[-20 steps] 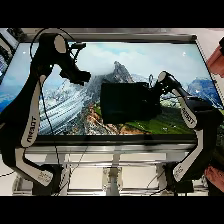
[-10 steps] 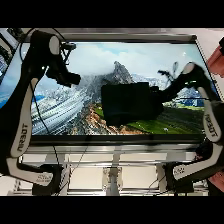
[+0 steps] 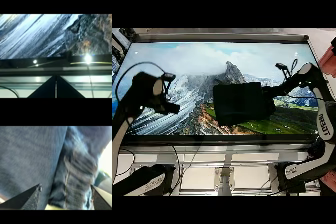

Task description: Fold the clothes and pants, and hang the long-sleeved shirts on hangers.

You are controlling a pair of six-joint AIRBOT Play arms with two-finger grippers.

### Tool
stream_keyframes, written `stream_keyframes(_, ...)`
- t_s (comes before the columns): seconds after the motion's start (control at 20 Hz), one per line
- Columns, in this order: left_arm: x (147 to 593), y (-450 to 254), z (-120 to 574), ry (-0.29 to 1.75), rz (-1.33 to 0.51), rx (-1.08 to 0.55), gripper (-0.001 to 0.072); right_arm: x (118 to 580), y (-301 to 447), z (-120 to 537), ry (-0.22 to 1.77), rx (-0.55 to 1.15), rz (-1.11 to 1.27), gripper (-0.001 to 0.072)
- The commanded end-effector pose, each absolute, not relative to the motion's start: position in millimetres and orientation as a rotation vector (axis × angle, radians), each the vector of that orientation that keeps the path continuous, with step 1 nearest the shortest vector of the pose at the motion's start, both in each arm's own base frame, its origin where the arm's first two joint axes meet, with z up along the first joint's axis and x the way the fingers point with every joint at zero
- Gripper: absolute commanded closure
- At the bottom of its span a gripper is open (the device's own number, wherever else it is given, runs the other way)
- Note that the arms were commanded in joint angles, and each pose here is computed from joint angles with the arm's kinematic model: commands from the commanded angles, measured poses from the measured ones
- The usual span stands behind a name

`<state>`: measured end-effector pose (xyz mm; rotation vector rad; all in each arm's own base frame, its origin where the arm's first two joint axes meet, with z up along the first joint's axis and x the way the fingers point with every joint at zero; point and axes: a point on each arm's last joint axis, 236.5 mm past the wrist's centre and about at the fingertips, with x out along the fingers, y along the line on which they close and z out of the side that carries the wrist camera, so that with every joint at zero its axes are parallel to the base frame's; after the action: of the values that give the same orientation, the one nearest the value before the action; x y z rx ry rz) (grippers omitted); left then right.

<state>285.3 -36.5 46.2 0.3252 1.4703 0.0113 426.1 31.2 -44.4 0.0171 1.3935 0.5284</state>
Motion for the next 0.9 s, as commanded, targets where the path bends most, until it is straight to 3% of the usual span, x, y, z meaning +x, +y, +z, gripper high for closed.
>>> stream_keyframes(0.0,264.1,-26.2,31.3,1.456,0.023,0.329,0.0684,436.9,47.7,-76.5,1.401,-0.045,0.543,0.0004)
stream_keyframes(0.25,272.7,-26.9,32.9,1.415,0.019,0.333,0.0685,423.2,104.0,-92.1,1.446,-0.094,0.657,0.0032)
stream_keyframes(0.3,273.8,-27.4,33.0,1.41,0.018,0.332,0.0684,421.0,110.6,-94.1,1.453,-0.105,0.664,0.0125)
stream_keyframes(0.35,273.5,-27.4,33.0,1.412,0.018,0.332,0.0685,419.0,113.3,-95.7,1.463,-0.12,0.66,0.031)
stream_keyframes(0.4,273.6,-27.3,33.0,1.411,0.018,0.332,0.0685,418.4,112.0,-96.2,1.476,-0.129,0.636,0.0572)
stream_keyframes(0.45,273.6,-27.5,32.8,1.412,0.018,0.332,0.0685,420.2,106.6,-94.9,1.488,-0.117,0.594,0.0693)
stream_keyframes(0.6,272.9,-27.2,32.7,1.415,0.019,0.332,0.0685,424.2,58.4,-83.9,1.544,-0.105,0.456,0.0698)
stream_keyframes(0.85,272.9,-27.2,32.7,1.415,0.019,0.332,0.0685,396.2,-112.9,-64.2,1.626,0.03,0.027,0.0698)
